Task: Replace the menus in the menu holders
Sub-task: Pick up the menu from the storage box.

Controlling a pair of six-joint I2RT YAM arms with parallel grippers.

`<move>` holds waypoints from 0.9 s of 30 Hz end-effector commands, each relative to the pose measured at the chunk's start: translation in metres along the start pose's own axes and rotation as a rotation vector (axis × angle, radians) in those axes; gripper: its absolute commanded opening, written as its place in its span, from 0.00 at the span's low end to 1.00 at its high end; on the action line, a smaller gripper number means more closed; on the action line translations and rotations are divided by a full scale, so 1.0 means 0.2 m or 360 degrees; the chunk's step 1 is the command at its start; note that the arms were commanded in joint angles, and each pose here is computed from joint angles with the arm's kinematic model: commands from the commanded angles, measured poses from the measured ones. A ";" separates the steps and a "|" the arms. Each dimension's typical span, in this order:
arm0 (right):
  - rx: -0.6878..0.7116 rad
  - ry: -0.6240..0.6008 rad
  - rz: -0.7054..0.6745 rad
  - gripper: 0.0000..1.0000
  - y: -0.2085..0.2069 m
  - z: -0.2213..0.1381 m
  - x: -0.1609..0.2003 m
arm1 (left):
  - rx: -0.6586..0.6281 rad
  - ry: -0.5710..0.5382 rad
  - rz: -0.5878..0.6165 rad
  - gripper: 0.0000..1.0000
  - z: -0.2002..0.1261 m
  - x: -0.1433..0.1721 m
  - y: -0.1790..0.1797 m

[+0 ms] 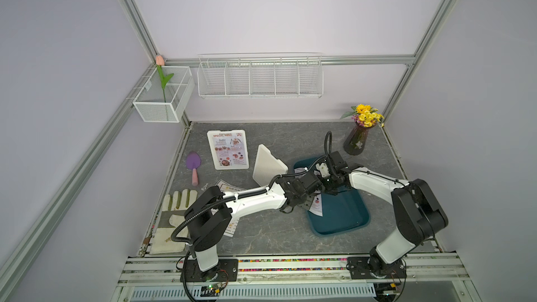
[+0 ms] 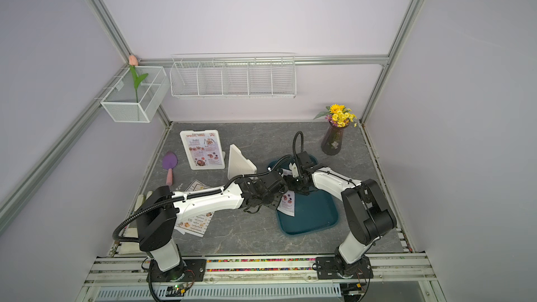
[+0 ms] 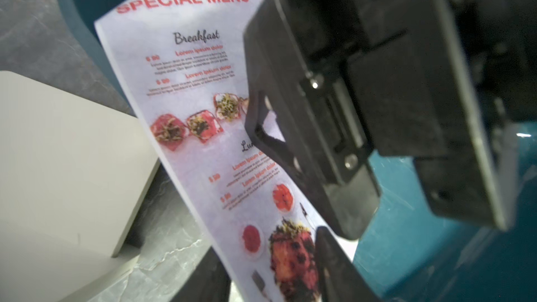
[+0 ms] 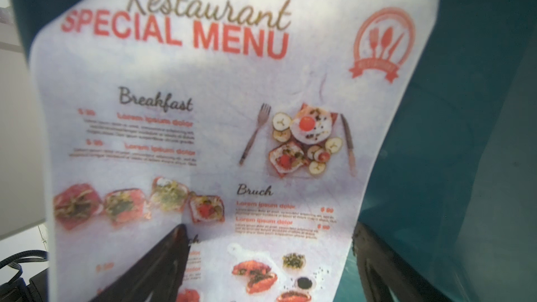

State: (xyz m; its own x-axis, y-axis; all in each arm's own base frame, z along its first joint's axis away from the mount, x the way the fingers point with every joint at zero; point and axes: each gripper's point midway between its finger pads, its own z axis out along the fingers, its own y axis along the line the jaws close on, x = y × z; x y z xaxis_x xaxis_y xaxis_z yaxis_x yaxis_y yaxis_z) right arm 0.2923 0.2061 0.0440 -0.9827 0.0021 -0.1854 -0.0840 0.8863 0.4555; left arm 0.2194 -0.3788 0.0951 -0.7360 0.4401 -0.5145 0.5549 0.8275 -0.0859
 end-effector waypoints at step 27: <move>0.0082 -0.0081 0.0079 0.93 -0.09 -0.21 -0.06 | -0.0001 -0.0207 -0.0002 0.14 -0.21 -0.24 -0.02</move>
State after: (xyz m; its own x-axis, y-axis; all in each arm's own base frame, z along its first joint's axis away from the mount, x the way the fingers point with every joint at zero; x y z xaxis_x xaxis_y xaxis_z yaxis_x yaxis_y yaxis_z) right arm 0.2962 0.1849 0.0517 -0.9846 0.0485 -0.1682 -0.0294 0.9013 0.4322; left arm 0.2302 -0.3860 0.1295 -0.7048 0.4103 -0.5787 0.5524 0.8293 -0.0848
